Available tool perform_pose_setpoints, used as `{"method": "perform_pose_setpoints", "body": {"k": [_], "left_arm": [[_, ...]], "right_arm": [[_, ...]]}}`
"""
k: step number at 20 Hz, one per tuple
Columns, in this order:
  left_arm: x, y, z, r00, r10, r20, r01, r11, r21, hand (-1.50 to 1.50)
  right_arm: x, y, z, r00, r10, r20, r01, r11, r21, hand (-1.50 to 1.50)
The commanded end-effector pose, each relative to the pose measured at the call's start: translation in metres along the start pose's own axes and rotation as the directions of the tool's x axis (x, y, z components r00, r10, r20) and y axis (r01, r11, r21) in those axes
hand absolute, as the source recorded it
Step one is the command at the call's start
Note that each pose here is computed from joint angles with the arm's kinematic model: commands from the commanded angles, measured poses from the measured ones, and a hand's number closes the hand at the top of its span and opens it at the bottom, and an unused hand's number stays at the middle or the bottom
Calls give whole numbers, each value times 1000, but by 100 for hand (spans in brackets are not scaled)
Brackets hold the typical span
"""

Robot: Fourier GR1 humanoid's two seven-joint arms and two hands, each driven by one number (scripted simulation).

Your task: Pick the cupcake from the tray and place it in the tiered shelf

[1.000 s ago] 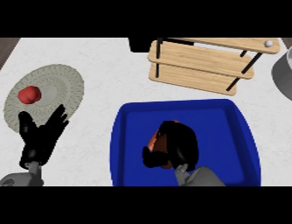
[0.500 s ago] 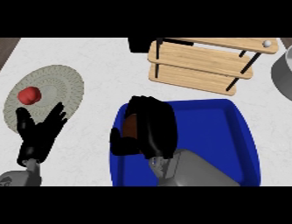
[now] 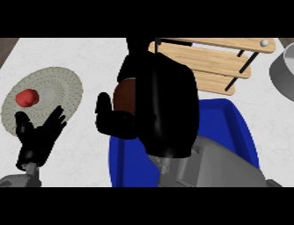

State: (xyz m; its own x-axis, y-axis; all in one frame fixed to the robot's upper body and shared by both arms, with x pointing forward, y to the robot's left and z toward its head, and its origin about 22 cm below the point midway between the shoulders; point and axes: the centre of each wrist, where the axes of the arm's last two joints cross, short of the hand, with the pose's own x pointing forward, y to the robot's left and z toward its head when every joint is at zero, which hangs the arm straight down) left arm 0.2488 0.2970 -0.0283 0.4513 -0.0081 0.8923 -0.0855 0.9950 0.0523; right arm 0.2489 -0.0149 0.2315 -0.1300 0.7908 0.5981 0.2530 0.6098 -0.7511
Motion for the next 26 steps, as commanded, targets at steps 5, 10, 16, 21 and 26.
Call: {"method": "perform_pose_setpoints", "body": {"k": [5, 10, 16, 21, 26], "left_arm": [[18, -11, 3, 1000, -12, 22, 12, 1000, 11, 0], [21, -3, 2, 1000, -4, 28, 4, 1000, -2, 0], [2, -2, 4, 1000, 9, 3, -9, 1000, -5, 0], [6, -2, -2, 1000, -1, 16, 2, 1000, -11, 0], [6, 5, -1, 1000, 9, 13, -9, 1000, -9, 0]], "right_arm": [[14, -65, -54, 980, 17, -200, -35, 995, -89, 150], [22, -107, -83, 974, -16, -224, -17, 989, -147, 150], [12, -129, -113, 969, 5, -246, -45, 987, -156, 150], [-19, -128, -151, 971, 26, -239, -49, 995, -90, 150], [-43, -131, -159, 968, 105, -230, -113, 993, -20, 150]]}}
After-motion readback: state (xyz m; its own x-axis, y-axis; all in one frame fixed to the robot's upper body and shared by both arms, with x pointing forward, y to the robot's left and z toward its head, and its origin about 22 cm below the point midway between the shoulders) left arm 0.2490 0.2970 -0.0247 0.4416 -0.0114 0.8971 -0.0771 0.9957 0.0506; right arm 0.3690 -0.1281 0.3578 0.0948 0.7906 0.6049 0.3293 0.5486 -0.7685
